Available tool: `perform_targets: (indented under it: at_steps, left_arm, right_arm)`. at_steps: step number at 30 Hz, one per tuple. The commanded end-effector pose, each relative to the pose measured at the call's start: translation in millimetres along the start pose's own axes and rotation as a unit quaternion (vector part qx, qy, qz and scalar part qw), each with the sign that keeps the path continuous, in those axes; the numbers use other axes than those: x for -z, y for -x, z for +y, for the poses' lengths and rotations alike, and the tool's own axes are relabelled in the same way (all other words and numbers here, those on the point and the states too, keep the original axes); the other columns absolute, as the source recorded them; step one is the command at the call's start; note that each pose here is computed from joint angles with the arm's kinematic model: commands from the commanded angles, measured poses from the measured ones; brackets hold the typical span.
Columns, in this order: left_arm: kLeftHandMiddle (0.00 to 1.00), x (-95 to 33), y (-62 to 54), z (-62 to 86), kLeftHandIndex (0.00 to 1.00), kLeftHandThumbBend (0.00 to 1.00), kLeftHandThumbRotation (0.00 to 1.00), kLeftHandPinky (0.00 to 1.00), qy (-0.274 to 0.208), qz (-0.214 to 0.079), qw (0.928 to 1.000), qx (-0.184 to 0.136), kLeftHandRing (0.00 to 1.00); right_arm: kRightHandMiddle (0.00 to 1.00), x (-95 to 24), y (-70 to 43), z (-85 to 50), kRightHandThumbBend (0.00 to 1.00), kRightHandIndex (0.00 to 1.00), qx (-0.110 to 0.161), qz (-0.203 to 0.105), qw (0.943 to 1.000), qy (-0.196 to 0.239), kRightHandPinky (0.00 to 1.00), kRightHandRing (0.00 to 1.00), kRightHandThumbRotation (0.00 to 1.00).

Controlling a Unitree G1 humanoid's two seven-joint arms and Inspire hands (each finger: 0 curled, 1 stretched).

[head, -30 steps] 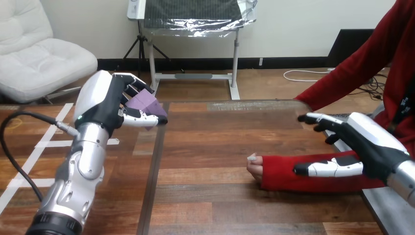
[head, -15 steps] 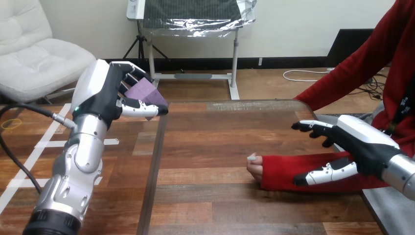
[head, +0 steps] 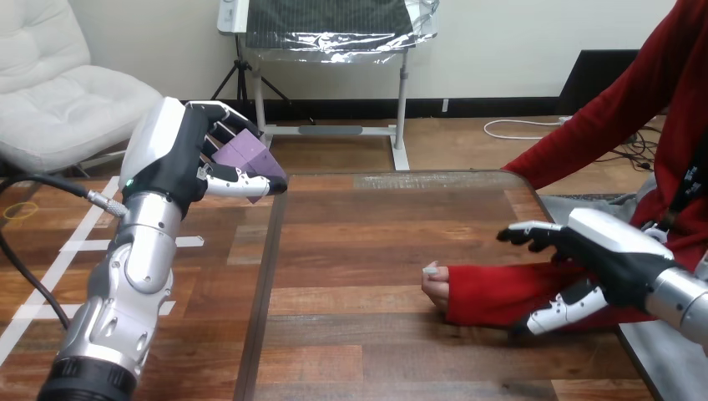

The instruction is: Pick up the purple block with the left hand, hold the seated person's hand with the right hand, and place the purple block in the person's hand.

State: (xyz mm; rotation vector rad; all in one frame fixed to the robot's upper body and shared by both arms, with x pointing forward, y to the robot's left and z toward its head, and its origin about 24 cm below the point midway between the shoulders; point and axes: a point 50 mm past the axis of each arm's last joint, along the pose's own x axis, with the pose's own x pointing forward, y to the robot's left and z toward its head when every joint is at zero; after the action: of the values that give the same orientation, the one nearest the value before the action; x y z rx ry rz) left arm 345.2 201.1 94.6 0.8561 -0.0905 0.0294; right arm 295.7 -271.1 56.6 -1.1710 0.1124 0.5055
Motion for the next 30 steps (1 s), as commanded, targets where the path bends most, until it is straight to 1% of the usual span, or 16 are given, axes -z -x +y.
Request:
perform_targets:
  at_steps: [1,9,14,21,24,30]
  left_arm:
    - [0.38,-13.2,-7.4,19.1,0.42,0.73,0.0,0.26,0.001,-0.03,0.9991,-0.028,0.31]
    - [0.39,-12.6,-7.4,17.6,0.42,0.72,0.0,0.27,0.01,-0.025,0.9993,-0.024,0.32]
    - [0.39,-12.0,-7.3,17.0,0.42,0.71,0.0,0.27,0.013,-0.024,0.9994,-0.022,0.32]
    - [0.38,-11.4,-7.0,16.0,0.42,0.72,0.0,0.25,0.017,-0.022,0.9994,-0.02,0.3]
    - [0.37,-10.8,-6.9,15.7,0.42,0.72,0.0,0.24,0.017,-0.022,0.9994,-0.019,0.29]
    - [0.37,-10.6,-6.5,15.4,0.42,0.72,0.0,0.24,0.018,-0.024,0.9993,-0.02,0.3]
  right_arm:
    - [0.88,-12.3,-10.4,-26.2,1.0,0.87,0.038,-0.025,0.9986,0.028,0.78,0.86,0.35]
    - [0.88,-13.3,-17.6,-19.9,1.0,0.87,0.024,-0.018,0.9991,0.032,0.81,0.86,0.32]
    - [0.86,-14.2,-21.5,-15.5,1.0,0.85,0.018,-0.015,0.9991,0.034,0.76,0.84,0.28]
    - [0.84,-16.2,-27.5,-8.1,1.0,0.84,0.001,-0.004,0.9987,0.051,0.72,0.83,0.24]
    - [0.84,-17.1,-29.7,-5.1,1.0,0.83,-0.003,-0.004,0.9983,0.058,0.71,0.82,0.23]
    - [0.79,-18.7,-33.8,1.3,1.0,0.8,-0.005,-0.004,0.9978,0.066,0.65,0.76,0.23]
